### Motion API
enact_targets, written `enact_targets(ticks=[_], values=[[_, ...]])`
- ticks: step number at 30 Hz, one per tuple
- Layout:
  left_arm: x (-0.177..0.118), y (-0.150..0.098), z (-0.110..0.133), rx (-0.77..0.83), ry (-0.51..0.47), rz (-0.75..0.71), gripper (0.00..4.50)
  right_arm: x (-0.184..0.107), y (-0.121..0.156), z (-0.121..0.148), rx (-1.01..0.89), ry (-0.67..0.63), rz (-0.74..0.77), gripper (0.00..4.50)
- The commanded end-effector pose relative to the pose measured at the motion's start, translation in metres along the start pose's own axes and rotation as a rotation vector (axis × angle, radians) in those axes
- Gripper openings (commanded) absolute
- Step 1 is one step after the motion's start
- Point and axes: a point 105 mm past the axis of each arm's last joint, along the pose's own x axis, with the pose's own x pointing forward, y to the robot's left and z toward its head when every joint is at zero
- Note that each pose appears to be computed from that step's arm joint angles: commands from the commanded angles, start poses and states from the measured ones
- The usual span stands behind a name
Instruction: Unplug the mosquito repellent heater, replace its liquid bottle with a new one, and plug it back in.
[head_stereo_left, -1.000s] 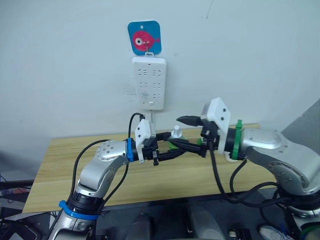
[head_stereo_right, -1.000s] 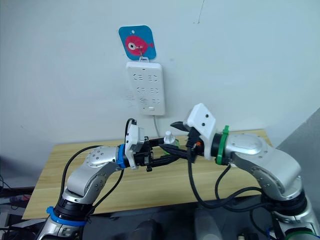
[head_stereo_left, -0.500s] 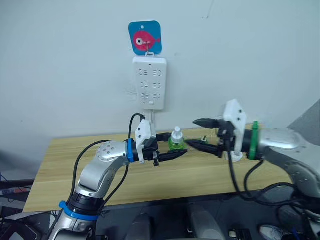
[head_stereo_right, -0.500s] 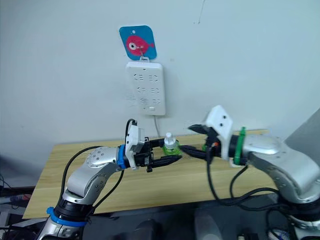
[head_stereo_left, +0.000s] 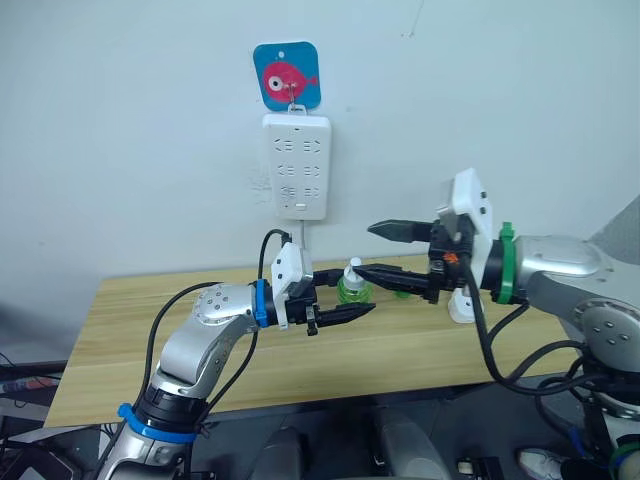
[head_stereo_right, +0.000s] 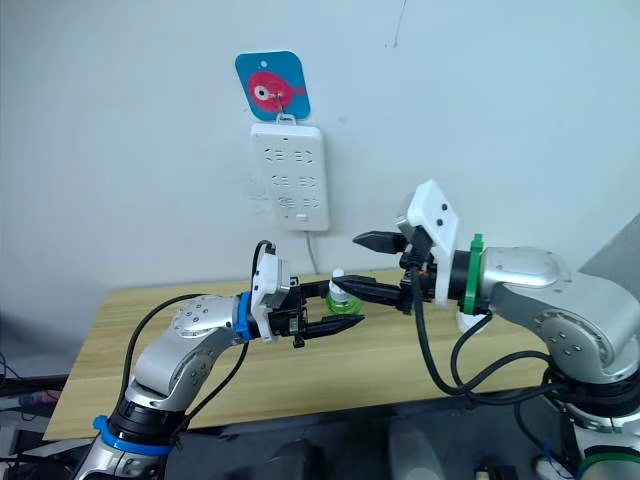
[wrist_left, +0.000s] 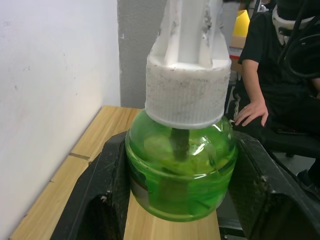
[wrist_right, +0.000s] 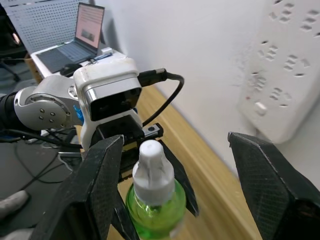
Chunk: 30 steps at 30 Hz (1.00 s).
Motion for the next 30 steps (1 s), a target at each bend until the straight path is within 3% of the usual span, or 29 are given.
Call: enact_targets(ticks=[1,4,12,19,25,30], values=[[0.002,-0.005,0.01,0.049,-0.027,-0.019,2.3,0.006,0.004,0.005,-0.025,-0.018,0.013,3.47],[0.002,-0.005,0.01,0.048,-0.028,-0.017,2.3,0.009,0.008,0.002,-0.014,-0.014,0.035,2.91],[0.0,-0.004,0.009,0.044,-0.032,-0.004,2.3,0.009,0.02,-0.005,-0.002,0.009,0.098,0.2],[-0.002,-0.004,0.006,0.037,-0.017,0.002,2.3,0.006,0.021,0.008,-0.038,-0.058,0.087,0.2],[-0.014,-0.002,-0.017,0.005,0.075,0.047,2.3,-0.009,0.003,0.035,-0.076,-0.154,-0.018,0.2],[-0.032,0.001,-0.035,-0.018,0.144,0.112,2.3,-0.022,-0.018,0.028,-0.066,-0.141,-0.163,0.2]])
